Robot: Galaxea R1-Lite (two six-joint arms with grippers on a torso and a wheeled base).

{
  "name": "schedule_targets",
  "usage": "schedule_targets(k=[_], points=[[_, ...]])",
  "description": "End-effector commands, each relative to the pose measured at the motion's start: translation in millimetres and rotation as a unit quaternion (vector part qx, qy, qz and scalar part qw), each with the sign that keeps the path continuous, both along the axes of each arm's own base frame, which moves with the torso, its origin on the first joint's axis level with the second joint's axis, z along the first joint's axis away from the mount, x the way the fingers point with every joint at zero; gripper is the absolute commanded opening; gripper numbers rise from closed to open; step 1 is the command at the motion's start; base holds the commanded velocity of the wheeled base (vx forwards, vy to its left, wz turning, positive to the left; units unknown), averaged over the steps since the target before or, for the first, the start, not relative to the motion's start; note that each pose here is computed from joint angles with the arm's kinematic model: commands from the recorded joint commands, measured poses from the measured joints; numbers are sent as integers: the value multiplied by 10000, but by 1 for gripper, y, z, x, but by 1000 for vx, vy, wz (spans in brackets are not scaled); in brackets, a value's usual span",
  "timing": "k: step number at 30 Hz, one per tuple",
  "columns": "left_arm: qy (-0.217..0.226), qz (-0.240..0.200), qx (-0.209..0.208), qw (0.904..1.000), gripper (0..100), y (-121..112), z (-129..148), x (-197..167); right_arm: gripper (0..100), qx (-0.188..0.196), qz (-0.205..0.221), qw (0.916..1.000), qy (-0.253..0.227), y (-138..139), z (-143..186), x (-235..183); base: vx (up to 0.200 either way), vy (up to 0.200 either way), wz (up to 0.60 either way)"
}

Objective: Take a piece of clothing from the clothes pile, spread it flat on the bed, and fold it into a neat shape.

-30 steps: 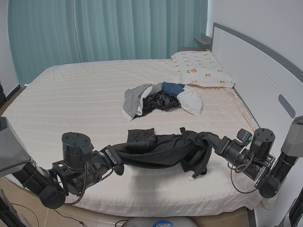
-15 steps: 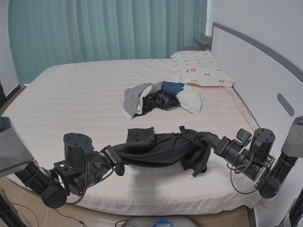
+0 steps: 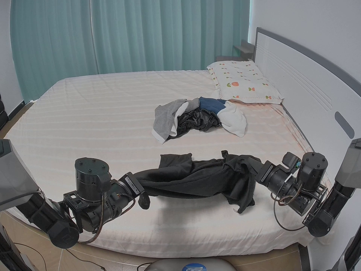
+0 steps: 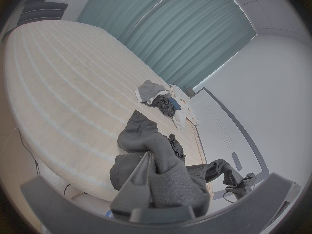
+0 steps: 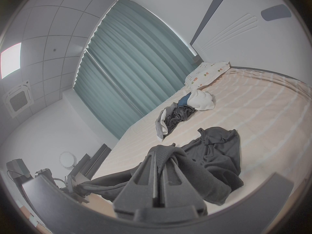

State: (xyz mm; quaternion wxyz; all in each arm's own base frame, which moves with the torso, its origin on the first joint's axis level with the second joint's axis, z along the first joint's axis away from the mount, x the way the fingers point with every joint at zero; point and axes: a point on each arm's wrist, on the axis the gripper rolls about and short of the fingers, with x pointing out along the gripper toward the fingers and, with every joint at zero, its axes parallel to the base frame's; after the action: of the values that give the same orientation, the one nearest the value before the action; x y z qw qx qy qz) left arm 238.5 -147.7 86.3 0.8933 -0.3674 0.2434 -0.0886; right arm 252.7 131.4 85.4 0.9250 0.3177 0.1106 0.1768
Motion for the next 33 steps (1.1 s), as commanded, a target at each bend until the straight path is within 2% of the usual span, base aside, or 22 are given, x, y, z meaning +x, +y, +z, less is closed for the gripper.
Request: schedule_targets(k=[1,6,9,15,19,33], points=[[-102,8,-57,9999,0,1,7,-1,0,47,9,9999,-108,5,3,0,0,200,0],[-151,29,-57,9999,0,2,10,-1,0,70,10,9999,-156,8,6,-1,0,200,0],[-240,57,-101,9996,0,6,16,-5,0,170,-106,9992,-346,8,17,-2,0,200,0],[-350,50,-171,9992,0,5,22,-3,0,165,-6,9993,-332,14,16,-6,0,200,0],[-293,57,-132,9995,0,5,20,-4,0,165,-105,9992,-357,14,17,-5,0,200,0],[-221,291,-60,9993,0,15,17,-13,0,182,-22,9992,-350,18,18,-9,0,200,0]])
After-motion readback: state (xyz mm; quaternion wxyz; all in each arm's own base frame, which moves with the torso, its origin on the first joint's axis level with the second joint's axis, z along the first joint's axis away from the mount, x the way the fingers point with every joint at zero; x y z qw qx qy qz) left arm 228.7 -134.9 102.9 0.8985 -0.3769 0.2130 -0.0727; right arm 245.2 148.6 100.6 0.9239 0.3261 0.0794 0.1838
